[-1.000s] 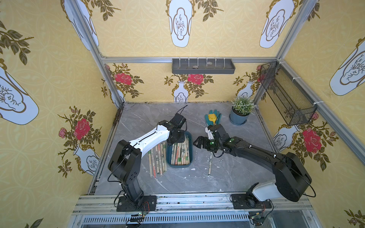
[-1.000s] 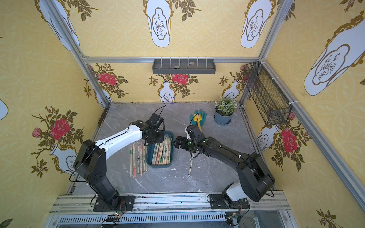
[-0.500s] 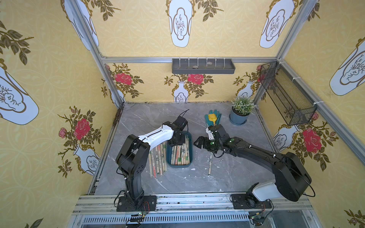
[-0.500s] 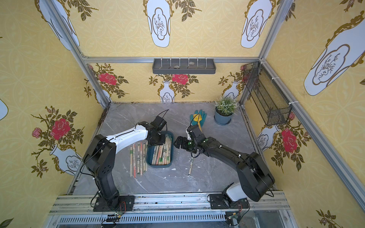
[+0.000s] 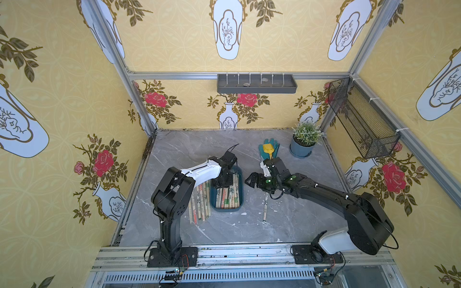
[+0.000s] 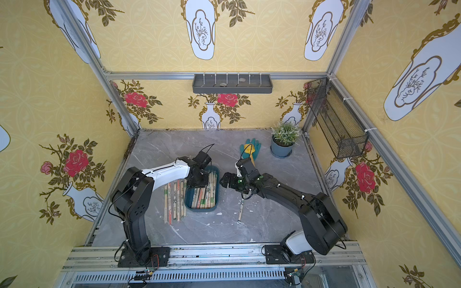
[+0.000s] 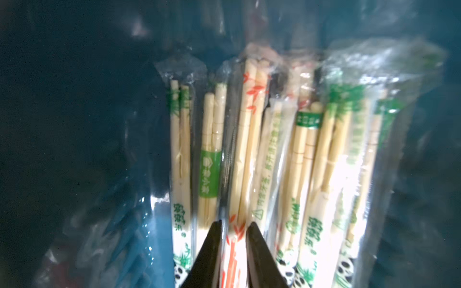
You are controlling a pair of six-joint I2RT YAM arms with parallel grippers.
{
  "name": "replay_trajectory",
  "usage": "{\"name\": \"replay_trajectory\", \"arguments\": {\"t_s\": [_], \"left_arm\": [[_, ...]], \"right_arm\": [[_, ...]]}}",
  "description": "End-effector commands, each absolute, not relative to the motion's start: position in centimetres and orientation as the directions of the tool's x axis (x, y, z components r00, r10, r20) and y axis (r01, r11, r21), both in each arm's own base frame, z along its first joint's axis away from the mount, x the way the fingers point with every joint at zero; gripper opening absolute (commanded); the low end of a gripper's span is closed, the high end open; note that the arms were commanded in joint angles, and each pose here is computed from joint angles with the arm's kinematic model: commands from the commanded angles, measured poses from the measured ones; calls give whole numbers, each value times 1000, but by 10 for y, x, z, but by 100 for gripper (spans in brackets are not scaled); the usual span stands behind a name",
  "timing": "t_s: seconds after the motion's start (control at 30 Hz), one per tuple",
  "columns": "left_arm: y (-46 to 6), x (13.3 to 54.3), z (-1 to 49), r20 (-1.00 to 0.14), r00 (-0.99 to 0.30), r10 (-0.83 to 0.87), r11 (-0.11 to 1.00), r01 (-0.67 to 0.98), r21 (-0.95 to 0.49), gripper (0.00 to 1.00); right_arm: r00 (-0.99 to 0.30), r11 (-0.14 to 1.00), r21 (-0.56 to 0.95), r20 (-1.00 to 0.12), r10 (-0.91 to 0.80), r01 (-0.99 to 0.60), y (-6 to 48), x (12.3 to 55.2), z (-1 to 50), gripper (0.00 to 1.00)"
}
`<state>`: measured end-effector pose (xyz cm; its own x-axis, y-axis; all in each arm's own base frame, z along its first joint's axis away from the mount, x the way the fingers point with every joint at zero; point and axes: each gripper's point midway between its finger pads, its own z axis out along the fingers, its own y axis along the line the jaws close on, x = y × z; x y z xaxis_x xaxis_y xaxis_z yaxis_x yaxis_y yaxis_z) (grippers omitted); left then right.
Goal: Take the paired disposable chopsticks out of the storage box
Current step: Pick up the paired disposable chopsticks from the storage box.
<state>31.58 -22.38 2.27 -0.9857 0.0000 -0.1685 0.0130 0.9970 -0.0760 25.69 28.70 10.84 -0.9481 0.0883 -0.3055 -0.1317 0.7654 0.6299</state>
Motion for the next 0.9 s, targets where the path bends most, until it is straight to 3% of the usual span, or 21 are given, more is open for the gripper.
{"name": "replay_trajectory", "arguments": {"t_s": [0.0, 0.17, 0.4, 0.87], "left_arm": [[-221, 315, 15, -161, -987, 1, 998, 11, -60, 22], [-221, 315, 13, -157, -988, 2, 998, 11, -56, 21], [-222, 315, 19, -168, -986, 0, 998, 11, -68, 10], [-223, 325, 84, -286, -958, 13, 993, 46, -108, 0]], "right_arm": [[-944, 764, 630, -319, 90, -139, 287, 259, 110, 98], [-944, 766, 628, -317, 90, -138, 287, 260, 109, 98], [-945, 766, 628, -315, 92, -135, 286, 260, 108, 98], [-946, 766, 629, -312, 91, -134, 287, 262, 107, 98]]}}
